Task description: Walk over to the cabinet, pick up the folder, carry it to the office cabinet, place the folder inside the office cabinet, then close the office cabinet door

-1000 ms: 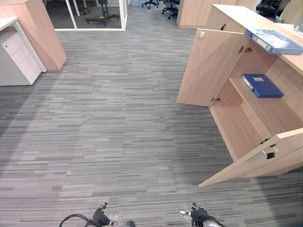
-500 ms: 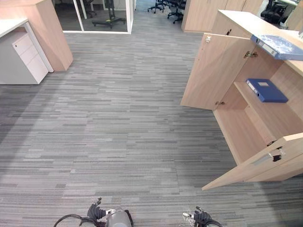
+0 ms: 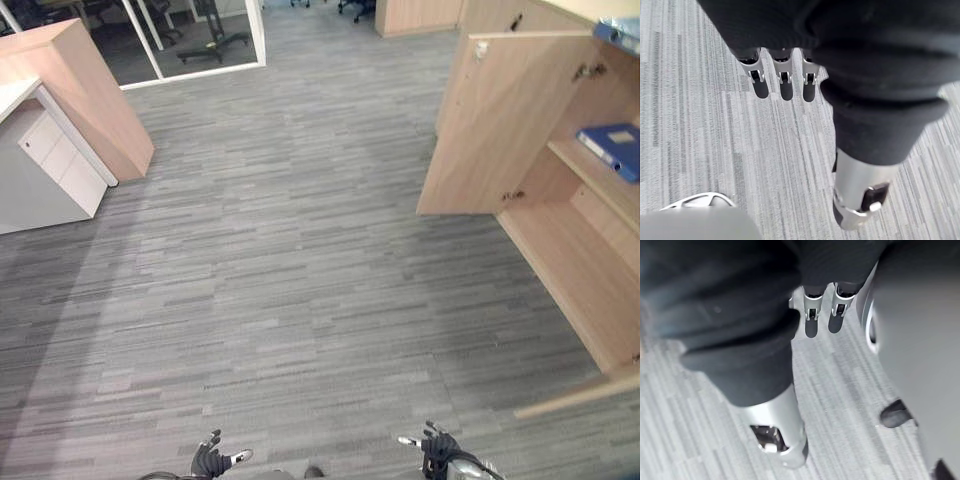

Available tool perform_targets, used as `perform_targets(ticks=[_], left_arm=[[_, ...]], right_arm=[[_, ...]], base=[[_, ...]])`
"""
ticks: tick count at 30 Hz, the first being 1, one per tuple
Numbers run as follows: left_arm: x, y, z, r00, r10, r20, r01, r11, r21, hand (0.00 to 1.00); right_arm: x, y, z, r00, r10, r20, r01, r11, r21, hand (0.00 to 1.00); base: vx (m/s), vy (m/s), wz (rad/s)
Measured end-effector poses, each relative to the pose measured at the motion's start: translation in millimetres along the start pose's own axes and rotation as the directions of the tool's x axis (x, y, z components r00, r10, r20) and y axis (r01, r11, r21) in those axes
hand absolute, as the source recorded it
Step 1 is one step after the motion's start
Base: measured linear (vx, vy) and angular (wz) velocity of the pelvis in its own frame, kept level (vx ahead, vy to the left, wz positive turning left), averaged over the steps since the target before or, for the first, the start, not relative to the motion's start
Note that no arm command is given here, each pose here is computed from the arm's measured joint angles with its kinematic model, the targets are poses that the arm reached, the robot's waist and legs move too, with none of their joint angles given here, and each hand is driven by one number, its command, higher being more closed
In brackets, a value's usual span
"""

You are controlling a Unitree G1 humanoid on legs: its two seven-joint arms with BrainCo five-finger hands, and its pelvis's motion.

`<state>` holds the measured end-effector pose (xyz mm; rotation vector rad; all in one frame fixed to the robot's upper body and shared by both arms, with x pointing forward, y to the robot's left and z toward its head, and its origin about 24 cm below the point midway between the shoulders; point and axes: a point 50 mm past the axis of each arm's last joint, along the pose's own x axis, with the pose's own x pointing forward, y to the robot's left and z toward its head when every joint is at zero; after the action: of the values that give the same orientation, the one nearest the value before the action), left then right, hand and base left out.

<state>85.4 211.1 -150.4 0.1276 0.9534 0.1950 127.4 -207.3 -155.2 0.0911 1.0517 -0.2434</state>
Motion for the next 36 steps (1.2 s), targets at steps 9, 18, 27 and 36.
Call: perform_targets(ticks=[9, 18, 27, 36], left_arm=[[3.0, -3.7, -1.8, 0.999, -0.016, -0.033, 0.016, 1.000, -0.004, 0.00], [3.6, -6.7, 2.2, 1.000, 0.002, -0.022, -0.005, 0.993, -0.114, 0.00], [-3.4, -0.2, -11.7, 0.997, 0.055, -0.061, -0.067, 0.975, -0.211, 0.00], [-6.3, 0.2, -17.7, 0.994, 0.079, -0.075, -0.094, 0.967, -0.235, 0.00]], right_arm=[[3.8, 9.3, 21.5, 0.998, 0.014, 0.062, -0.021, 0.993, 0.114, 0.00], [-2.6, -15.1, -14.7, 0.998, -0.040, -0.055, 0.048, 0.987, 0.155, 0.00], [-4.4, -18.0, -25.4, 0.993, -0.050, -0.105, 0.064, 0.989, 0.134, 0.00], [-6.5, -5.9, -33.8, 0.994, -0.018, -0.105, 0.030, 0.993, 0.112, 0.00]], base=[[0.29, -0.100, 0.06], [0.25, -0.254, -0.17], [0.16, -0.048, -0.33], [0.20, 0.221, -0.79]])
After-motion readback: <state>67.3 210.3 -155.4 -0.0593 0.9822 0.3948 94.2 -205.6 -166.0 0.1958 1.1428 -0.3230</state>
